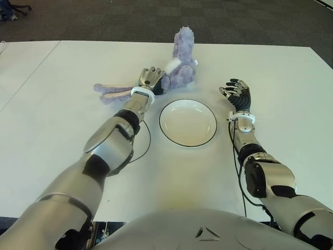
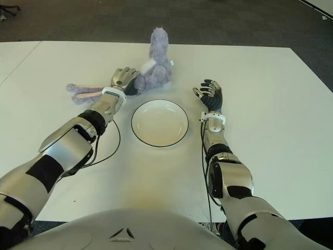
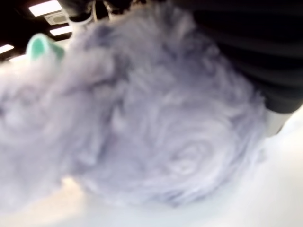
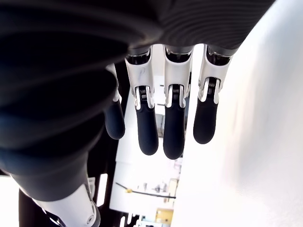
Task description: Put the doll into the plate.
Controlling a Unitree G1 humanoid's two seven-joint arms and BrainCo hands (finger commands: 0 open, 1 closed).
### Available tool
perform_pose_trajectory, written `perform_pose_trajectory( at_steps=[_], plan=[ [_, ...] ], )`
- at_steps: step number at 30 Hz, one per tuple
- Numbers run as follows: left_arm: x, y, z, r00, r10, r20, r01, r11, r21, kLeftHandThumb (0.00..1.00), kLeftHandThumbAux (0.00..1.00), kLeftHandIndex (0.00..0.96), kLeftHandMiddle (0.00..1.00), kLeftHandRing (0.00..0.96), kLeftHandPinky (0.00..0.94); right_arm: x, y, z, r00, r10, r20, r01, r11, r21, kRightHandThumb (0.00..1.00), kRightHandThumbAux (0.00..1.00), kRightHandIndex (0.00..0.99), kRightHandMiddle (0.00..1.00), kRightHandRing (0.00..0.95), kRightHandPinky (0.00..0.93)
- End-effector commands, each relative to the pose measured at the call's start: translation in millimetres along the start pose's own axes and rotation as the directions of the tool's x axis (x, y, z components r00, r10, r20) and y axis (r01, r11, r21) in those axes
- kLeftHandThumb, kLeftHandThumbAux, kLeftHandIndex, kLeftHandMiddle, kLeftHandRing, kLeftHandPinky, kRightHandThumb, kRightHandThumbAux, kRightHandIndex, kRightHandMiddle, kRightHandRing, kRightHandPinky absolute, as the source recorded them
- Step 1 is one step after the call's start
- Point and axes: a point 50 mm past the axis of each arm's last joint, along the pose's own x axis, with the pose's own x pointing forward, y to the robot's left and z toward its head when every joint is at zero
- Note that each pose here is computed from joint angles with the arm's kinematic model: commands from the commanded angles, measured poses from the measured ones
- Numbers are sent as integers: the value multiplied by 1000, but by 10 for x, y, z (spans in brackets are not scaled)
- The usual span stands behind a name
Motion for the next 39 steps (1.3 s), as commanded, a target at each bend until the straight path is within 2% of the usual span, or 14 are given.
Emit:
perform_pose_trajectory(
  at_steps=[1,22,23,24,25,26,31,34,39],
  plan=[
    [-270,-437,-366,985,-171,-32,173,979,106,742,696,442,806,817,842,-979,110,-1030,889,38,-456,-52,998,-19,249,814,275,345,364,361],
    [-264,-427,-375,984,-177,-33,179,978,106,742,696,442,806,817,842,-936,142,-1008,885,42,-463,-55,998,-15,259,811,274,345,365,366],
    [-140,-41,-553,1000,-2,11,0,987,163,742,696,442,806,817,842,-933,148,-1005,886,41,-461,-52,999,-12,259,811,274,345,365,366],
    [-85,258,-671,991,124,54,-132,970,204,733,696,441,780,789,822,-932,153,-1002,887,40,-460,-50,999,-10,277,817,269,346,367,362],
    [-58,508,-749,972,214,96,-231,944,237,731,696,440,779,785,812,-929,157,-999,887,40,-460,-49,999,-9,274,817,266,345,366,359],
    [-53,646,-787,958,259,122,-282,925,255,731,696,440,780,786,808,-927,160,-998,887,40,-460,-49,999,-9,270,816,265,344,365,357],
    [-148,830,-850,936,312,165,-346,905,248,731,696,441,791,794,812,-927,150,-1004,885,42,-464,-54,998,-13,263,816,261,344,366,366],
    [-323,971,-821,904,372,212,-417,878,234,732,696,442,804,805,834,-927,145,-1006,884,43,-466,-55,998,-14,269,818,266,347,368,360],
    [-476,1052,-734,873,414,259,-472,852,226,738,694,443,816,821,855,-929,144,-1005,885,40,-464,-55,998,-18,271,819,272,348,369,361]
  ],
)
